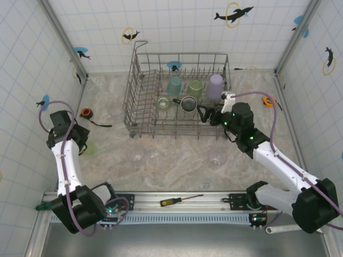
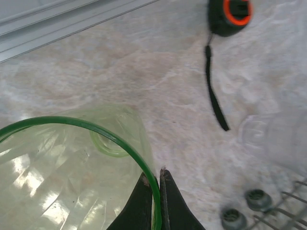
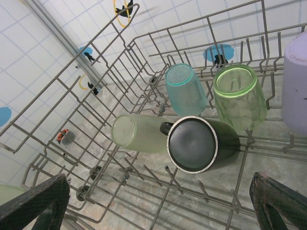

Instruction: Load the cups into the dish rack

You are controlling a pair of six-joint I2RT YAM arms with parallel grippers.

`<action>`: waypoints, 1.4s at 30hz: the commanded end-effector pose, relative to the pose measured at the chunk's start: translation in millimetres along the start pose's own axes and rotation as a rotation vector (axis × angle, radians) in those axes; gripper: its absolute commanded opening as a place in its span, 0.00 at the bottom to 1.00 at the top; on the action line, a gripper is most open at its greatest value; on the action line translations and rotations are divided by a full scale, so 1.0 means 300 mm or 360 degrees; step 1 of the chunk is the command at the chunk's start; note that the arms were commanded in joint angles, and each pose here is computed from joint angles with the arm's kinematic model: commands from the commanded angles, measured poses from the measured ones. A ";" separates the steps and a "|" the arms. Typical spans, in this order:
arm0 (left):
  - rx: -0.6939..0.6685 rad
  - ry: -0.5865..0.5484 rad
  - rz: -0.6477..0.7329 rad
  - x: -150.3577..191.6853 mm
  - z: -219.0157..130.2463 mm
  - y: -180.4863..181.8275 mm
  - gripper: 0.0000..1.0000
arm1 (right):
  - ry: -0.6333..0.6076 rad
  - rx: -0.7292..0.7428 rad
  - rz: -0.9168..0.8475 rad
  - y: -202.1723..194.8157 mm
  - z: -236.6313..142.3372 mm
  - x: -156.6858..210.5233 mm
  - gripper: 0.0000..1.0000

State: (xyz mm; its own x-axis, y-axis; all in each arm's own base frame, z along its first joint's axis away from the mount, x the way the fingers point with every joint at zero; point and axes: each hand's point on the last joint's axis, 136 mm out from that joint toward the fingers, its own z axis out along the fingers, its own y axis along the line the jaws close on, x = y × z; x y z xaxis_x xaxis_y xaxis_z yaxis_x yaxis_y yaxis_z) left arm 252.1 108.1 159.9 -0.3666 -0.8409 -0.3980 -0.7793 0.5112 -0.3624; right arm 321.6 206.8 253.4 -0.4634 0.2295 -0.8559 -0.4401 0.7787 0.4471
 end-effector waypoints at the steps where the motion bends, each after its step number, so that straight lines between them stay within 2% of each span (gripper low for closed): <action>1: 0.0321 -0.0132 0.0089 -0.070 -0.098 -0.139 0.00 | -0.0021 -0.0003 -0.0001 0.007 -0.014 -0.002 1.00; 6: 0.0477 -0.0164 0.0143 -0.108 -0.158 -0.221 0.00 | -0.0004 -0.0002 0.0001 0.006 -0.006 0.012 1.00; 12: 0.0768 -0.0189 0.0185 -0.126 -0.225 -0.335 0.00 | 0.0003 -0.0010 0.0013 0.008 0.006 0.017 1.00; 30: 0.1404 -0.0391 0.0285 -0.194 -0.415 -0.548 0.00 | 0.0118 -0.0074 0.0016 0.092 0.111 0.044 1.00; 32: 0.1458 -0.0347 0.0280 -0.171 -0.390 -0.559 0.00 | 0.0122 -0.0079 0.0029 0.101 0.125 0.043 1.00; 42: 0.1722 -0.0382 0.0423 -0.119 -0.442 -0.681 0.00 | 0.0165 -0.0082 0.0041 0.145 0.212 0.037 1.00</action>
State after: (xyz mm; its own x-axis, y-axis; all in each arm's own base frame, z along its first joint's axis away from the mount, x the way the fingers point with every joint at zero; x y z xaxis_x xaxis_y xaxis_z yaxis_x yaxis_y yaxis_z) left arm 352.7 19.3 327.1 -0.3118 -0.7193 -0.6208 0.0616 0.6367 -0.7687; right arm 339.2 272.0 228.2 -0.5752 0.1612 -0.8020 -0.4568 0.7500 0.4784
